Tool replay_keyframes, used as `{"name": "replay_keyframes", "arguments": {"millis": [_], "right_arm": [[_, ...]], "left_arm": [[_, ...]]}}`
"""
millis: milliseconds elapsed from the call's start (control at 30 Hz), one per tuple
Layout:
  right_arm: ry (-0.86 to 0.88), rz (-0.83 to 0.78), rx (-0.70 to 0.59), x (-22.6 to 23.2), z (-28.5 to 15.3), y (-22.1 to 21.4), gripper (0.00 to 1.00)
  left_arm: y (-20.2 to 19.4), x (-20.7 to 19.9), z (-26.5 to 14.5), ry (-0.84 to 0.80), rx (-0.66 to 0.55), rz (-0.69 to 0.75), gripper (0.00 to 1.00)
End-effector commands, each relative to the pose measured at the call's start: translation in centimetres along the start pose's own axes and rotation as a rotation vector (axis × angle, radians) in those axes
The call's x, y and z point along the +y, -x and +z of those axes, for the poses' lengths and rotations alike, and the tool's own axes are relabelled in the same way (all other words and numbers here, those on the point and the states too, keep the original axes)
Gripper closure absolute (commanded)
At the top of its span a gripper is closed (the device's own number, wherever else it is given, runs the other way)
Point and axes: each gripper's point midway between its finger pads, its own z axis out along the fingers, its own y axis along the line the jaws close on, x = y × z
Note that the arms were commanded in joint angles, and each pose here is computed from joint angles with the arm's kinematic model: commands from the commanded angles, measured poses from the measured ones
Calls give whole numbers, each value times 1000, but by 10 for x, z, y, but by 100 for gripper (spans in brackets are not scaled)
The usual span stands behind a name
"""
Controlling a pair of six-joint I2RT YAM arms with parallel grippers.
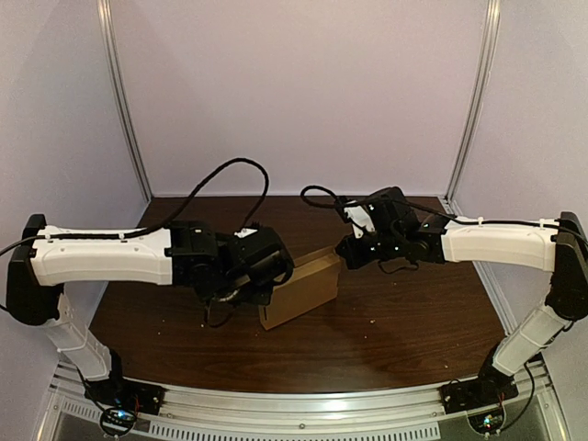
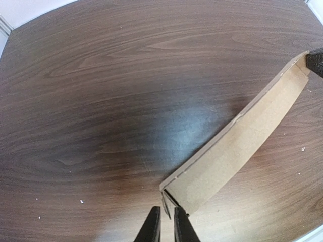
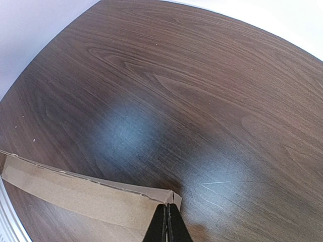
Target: Fold the paper box
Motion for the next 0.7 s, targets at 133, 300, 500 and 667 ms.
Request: {"name": "replay_keyframes", "arguments": {"millis": [133,300,500,667], "right_arm": [[-45,22,122,-10,6,-33,100],[-49,22,117,-9,3,-30,100],[-86,35,134,-14,6,-28,100],[-128,53,123,-21,7,-23,100]], "left_arm": [[-4,-1,13,33,3,11,95],[4,1,14,49,-21,12,100],[15,-2,22,61,-30,27,100],[29,-1,31,71,-41,25,100]]}}
